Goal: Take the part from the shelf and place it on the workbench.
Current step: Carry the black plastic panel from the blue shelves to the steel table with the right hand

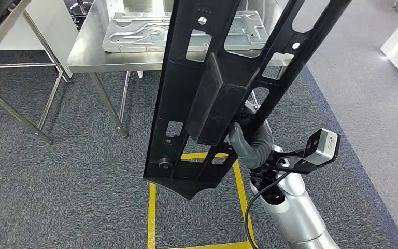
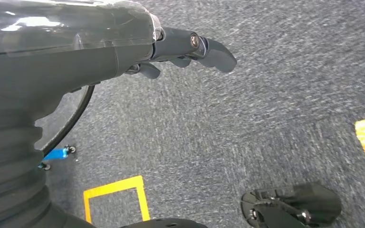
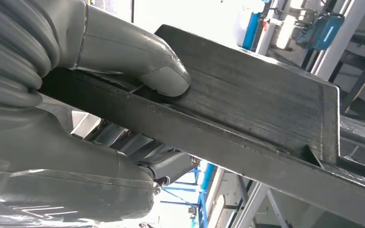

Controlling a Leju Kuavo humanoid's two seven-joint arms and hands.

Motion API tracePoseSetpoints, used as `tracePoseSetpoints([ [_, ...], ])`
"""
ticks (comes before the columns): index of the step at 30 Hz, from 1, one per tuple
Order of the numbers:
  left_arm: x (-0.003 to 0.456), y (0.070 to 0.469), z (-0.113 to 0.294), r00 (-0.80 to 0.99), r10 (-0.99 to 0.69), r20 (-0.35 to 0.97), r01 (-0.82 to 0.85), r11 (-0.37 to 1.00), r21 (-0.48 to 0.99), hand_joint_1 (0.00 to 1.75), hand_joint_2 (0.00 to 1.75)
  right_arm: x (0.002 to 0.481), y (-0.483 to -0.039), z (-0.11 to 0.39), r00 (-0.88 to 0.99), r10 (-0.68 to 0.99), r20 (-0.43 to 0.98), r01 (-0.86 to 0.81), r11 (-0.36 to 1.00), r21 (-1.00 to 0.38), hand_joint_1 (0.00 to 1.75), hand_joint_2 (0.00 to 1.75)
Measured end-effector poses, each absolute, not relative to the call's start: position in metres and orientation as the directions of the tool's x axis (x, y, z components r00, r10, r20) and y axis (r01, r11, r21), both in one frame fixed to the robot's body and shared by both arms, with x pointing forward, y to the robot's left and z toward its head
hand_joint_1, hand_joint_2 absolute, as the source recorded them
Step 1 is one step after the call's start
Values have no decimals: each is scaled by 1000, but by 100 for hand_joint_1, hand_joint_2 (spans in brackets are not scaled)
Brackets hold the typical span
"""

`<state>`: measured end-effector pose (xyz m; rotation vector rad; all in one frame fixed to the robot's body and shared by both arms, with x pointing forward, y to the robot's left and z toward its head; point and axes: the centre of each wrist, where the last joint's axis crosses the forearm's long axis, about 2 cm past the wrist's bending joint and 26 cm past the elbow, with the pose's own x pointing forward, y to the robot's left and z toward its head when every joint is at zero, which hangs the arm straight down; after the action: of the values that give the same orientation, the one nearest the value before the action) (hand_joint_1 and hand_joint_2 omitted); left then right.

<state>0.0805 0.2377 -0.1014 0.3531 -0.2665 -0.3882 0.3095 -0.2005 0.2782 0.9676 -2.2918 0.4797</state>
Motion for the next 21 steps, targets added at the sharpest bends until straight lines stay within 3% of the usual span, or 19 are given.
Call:
tracePoseSetpoints([
  [21,88,236,-100,885,-419,203,321,865,385,0,175,309,-203,278,-560,-517,648,-730,677,-91,175,175],
])
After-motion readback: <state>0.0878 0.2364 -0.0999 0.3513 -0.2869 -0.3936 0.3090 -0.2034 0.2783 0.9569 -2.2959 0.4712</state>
